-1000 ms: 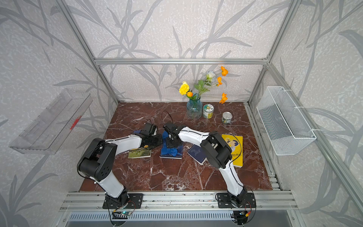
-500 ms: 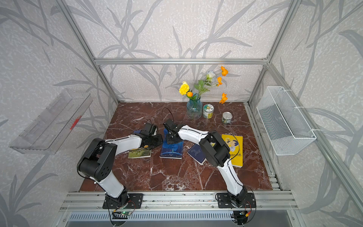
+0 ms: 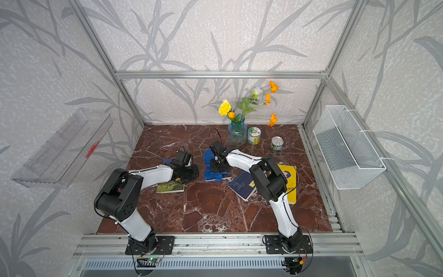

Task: Wipe the cover of the book
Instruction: Wipe the dirt from the cover of the book.

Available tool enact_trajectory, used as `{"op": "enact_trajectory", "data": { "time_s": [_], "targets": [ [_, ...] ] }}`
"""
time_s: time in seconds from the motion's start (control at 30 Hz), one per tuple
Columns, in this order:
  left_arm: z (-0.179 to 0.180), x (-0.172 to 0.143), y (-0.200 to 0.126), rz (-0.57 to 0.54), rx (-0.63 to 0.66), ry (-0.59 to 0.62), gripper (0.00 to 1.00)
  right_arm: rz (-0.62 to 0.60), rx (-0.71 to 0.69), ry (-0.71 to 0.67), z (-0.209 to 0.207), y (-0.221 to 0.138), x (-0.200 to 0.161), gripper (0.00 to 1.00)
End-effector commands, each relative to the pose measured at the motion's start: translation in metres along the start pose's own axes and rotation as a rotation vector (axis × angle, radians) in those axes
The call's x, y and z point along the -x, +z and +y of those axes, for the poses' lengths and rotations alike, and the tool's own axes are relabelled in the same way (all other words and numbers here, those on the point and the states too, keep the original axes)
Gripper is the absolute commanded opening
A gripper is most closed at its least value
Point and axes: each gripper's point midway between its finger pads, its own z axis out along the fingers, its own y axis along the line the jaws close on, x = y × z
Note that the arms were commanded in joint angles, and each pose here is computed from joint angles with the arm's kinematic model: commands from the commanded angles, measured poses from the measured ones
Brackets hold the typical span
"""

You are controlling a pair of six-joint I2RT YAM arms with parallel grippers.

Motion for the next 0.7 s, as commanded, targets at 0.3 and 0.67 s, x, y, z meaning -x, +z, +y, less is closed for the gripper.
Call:
{"op": "enact_trajectory", "data": {
  "time_s": [0.3,0.67],
  "targets": [
    [0.012,-0.014,0.007,0.052,0.033,-0.006,0.00,0.317,-0.251,-0.115,-0.058,0.041,-0.117,0.00],
    [0.011,-0.013,0.007,0.048,0.032,-0.001,0.00,0.208,-0.198,-0.184,-0.033,-0.005,-0.109,0.00]
  ]
}}
